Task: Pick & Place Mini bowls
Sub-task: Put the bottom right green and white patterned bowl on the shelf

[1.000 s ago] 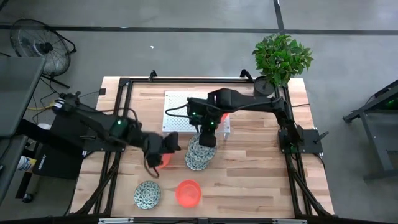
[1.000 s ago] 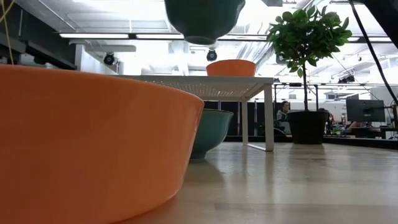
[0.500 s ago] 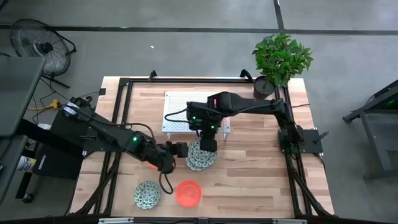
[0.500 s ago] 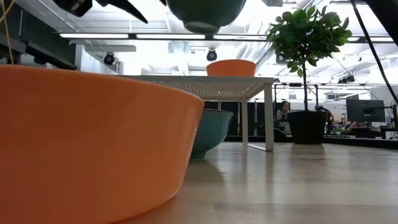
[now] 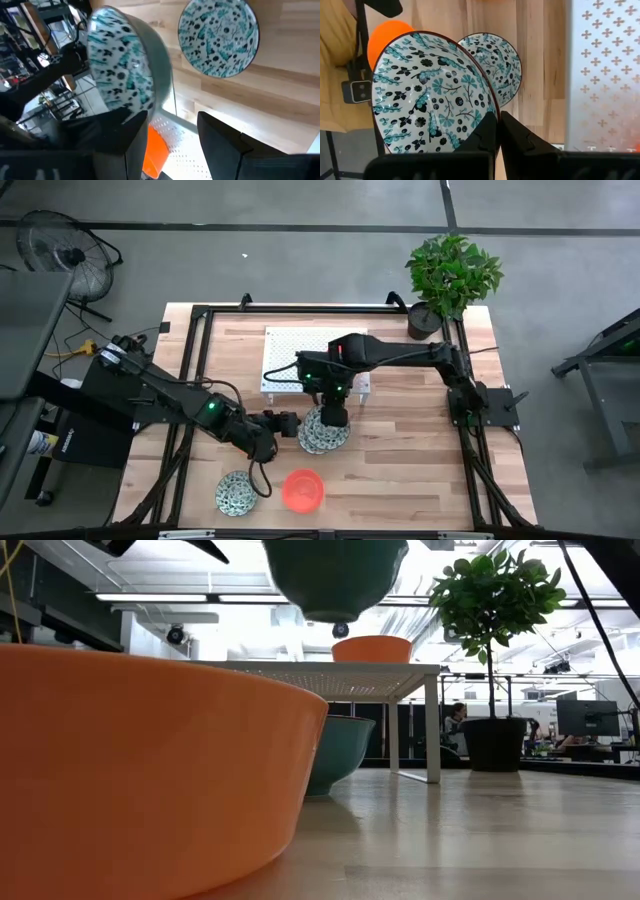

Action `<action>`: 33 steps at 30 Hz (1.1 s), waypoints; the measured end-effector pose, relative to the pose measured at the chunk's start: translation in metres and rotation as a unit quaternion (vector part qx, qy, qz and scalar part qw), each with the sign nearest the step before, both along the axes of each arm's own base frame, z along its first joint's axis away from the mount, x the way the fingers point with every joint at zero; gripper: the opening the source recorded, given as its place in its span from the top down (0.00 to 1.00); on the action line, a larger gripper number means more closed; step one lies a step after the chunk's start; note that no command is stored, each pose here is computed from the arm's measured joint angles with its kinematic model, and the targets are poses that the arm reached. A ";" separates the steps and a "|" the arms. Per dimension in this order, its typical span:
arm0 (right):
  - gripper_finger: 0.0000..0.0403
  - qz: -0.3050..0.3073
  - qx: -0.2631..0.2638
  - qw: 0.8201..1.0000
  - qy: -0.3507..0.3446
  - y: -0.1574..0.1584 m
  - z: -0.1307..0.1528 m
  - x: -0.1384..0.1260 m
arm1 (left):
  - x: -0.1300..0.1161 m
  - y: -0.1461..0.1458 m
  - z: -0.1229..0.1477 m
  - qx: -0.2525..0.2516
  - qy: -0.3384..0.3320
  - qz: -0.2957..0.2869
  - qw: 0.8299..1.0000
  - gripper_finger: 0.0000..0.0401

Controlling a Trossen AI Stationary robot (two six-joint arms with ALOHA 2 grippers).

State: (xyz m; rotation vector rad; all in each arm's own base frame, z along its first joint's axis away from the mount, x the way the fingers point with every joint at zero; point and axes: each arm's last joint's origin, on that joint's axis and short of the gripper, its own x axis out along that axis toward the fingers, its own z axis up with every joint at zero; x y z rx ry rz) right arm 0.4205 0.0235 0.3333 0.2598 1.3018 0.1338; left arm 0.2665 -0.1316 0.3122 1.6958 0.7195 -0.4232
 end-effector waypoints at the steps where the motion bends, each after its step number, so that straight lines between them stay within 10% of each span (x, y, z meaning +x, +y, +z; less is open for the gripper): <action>1: 1.00 0.000 0.000 1.000 0.003 0.000 -0.004 0.002 | 0.000 0.000 0.000 0.000 0.002 -0.001 1.000 0.59; 33: 1.00 0.078 0.037 0.996 0.008 0.007 -0.016 0.008 | 0.015 -0.012 -0.016 -0.012 0.035 -0.088 0.995 0.59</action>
